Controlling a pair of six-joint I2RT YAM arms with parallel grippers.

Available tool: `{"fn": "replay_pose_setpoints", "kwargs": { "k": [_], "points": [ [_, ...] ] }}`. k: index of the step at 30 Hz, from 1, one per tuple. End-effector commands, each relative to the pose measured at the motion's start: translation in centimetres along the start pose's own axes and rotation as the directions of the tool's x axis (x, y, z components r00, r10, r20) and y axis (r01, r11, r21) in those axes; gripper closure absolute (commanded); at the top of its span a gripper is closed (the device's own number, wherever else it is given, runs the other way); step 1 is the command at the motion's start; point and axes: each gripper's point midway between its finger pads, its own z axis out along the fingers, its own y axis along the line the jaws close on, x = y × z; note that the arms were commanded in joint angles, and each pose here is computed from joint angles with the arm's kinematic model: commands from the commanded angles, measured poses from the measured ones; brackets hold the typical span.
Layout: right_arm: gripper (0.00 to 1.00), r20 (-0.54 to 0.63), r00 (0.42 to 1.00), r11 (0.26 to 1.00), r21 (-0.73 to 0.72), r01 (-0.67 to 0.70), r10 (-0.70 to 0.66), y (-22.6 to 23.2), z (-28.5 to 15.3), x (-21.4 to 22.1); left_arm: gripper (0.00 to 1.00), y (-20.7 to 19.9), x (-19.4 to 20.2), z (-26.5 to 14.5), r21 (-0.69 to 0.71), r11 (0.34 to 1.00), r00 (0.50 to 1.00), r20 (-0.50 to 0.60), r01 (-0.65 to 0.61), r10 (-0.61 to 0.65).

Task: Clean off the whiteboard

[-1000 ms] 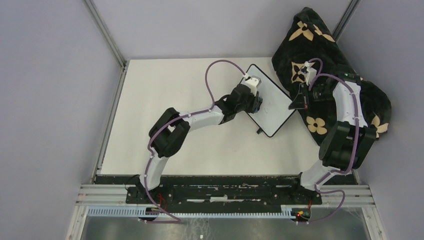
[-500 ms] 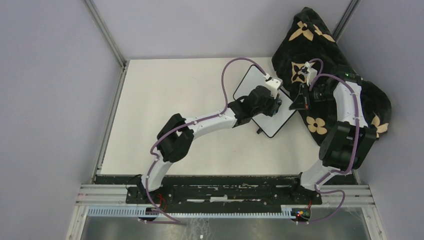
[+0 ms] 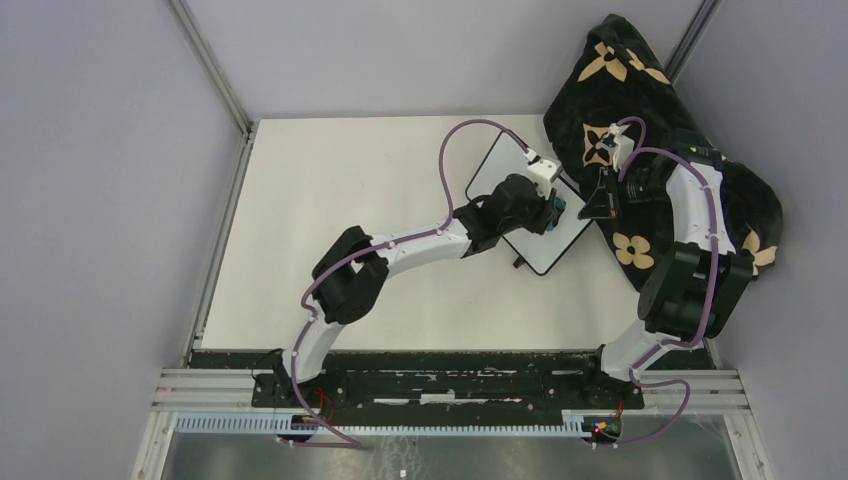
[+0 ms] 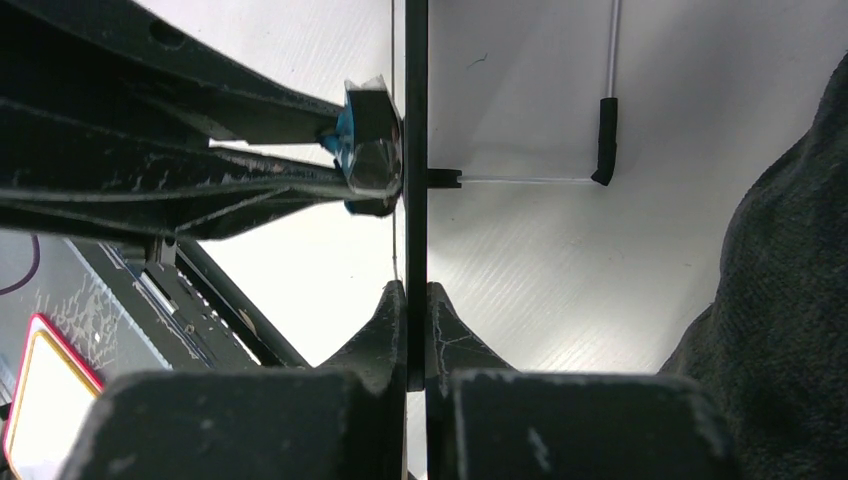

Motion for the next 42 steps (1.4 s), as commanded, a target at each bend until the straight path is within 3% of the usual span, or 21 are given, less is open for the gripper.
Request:
{"fn": "replay_pose_setpoints", "kwargs": {
  "k": [1, 9, 14, 26, 36, 42],
  "points": [
    [1.00, 0.013, 0.999, 0.998, -0.051, 0.038, -0.038, 2.0, -0.4, -0.6, 0.97, 5.7, 1.3, -0.6, -0.111, 0.994, 1.000, -0.018, 0.022, -0.024],
    [0.99, 0.012, 0.999, 0.998, -0.054, 0.037, -0.036, 2.0, -0.3, -0.6, 0.97, 9.8, 1.8, -1.2, -0.156, 0.985, 0.997, -0.020, 0.068, -0.072],
    [0.99, 0.013, 0.999, 0.998, -0.054, 0.039, -0.038, 2.0, -0.4, -0.6, 0.97, 7.5, 1.9, -0.6, -0.100, 0.992, 0.996, -0.034, 0.073, -0.077],
    [1.00, 0.011, 0.999, 0.998, -0.056, 0.040, -0.040, 2.0, -0.3, -0.5, 0.97, -2.6, 1.5, -1.7, 0.039, 0.999, 1.000, -0.010, -0.001, 0.001],
    [1.00, 0.012, 0.999, 0.998, -0.058, 0.035, -0.034, 1.9, -0.3, -0.6, 0.97, -3.3, 0.7, -3.1, 0.047, 0.999, 1.000, 0.017, -0.003, 0.002],
    [0.99, 0.013, 0.999, 0.998, -0.057, 0.039, -0.038, 2.1, -0.4, -0.7, 0.97, 0.0, 2.9, -1.4, -0.045, 0.998, 0.998, -0.040, -0.039, 0.038]
  ]
}}
